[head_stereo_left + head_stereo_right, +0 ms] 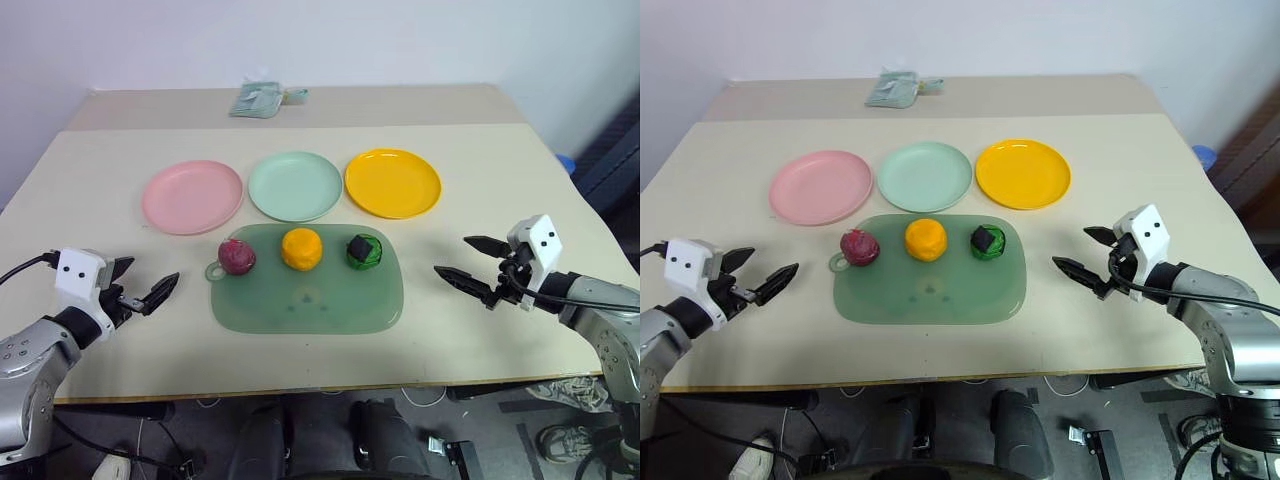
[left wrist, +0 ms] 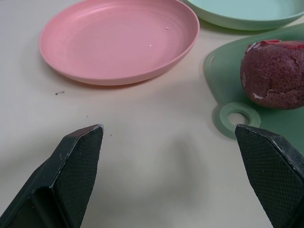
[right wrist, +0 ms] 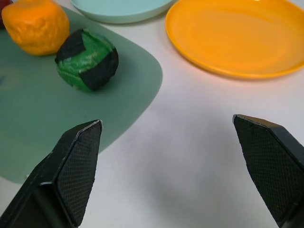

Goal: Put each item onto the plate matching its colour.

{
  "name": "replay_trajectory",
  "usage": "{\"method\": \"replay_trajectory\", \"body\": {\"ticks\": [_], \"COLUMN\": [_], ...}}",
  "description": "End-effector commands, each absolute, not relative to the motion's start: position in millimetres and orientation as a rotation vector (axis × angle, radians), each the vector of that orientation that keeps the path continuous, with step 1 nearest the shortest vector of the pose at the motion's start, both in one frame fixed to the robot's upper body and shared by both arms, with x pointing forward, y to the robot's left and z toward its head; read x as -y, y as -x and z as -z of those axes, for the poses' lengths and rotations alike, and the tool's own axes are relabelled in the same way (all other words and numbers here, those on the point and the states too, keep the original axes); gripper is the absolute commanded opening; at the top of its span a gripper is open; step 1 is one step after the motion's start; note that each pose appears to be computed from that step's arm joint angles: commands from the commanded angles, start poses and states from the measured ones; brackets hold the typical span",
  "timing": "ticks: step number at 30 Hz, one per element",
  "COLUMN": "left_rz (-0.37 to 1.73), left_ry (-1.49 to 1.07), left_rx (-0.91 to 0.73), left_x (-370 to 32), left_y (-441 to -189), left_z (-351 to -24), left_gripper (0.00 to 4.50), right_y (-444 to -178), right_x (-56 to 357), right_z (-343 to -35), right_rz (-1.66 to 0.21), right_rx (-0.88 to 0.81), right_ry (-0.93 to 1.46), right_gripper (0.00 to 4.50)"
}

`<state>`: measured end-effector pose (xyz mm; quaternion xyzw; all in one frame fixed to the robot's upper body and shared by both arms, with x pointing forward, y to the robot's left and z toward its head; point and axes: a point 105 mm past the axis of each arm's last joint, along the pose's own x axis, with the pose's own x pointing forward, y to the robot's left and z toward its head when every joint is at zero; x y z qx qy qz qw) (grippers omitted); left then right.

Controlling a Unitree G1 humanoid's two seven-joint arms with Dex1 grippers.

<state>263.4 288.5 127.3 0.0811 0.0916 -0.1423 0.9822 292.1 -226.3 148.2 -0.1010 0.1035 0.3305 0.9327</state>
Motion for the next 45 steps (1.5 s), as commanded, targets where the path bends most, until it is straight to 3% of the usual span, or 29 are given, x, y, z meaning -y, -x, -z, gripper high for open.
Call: {"method": "replay_trajectory", "body": {"ticks": [1, 11, 22, 32, 35, 45], "left_rz": [0.287, 0.282, 0.318, 0.555, 0.632, 0.627], "left_ry": [-0.174, -0.168, -0.124, -0.213, -0.305, -0.336], "left_rx": [-0.141, -0.131, -0.070, -0.113, -0.163, -0.160], "left_x": [-285.1, -285.9, -274.6, -232.9, -218.8, -202.2], "left_y": [-262.7, -264.1, -282.8, -298.9, -299.5, -322.5], "left_z": [-138.4, -140.4, -156.0, -161.9, -150.4, -136.6], "left_gripper": [4.50, 4.50, 4.50, 4.50, 4.50, 4.50], "right_y": [-293.4, -297.8, -298.3, -267.1, -257.2, -246.0], "right_x": [223.3, 216.8, 210.2, 155.6, 126.3, 85.3], "right_z": [-155.1, -146.6, -143.5, -156.3, -163.2, -155.4], "right_rz": [-0.683, -0.679, -0.643, -0.856, -0.940, -1.001], "right_rx": [-0.170, -0.150, -0.094, -0.068, -0.032, -0.017], "right_ry": [0.214, 0.202, 0.202, 0.132, 0.103, 0.103], "right_gripper": [4.48, 4.48, 4.48, 4.48, 4.48, 4.48]}}
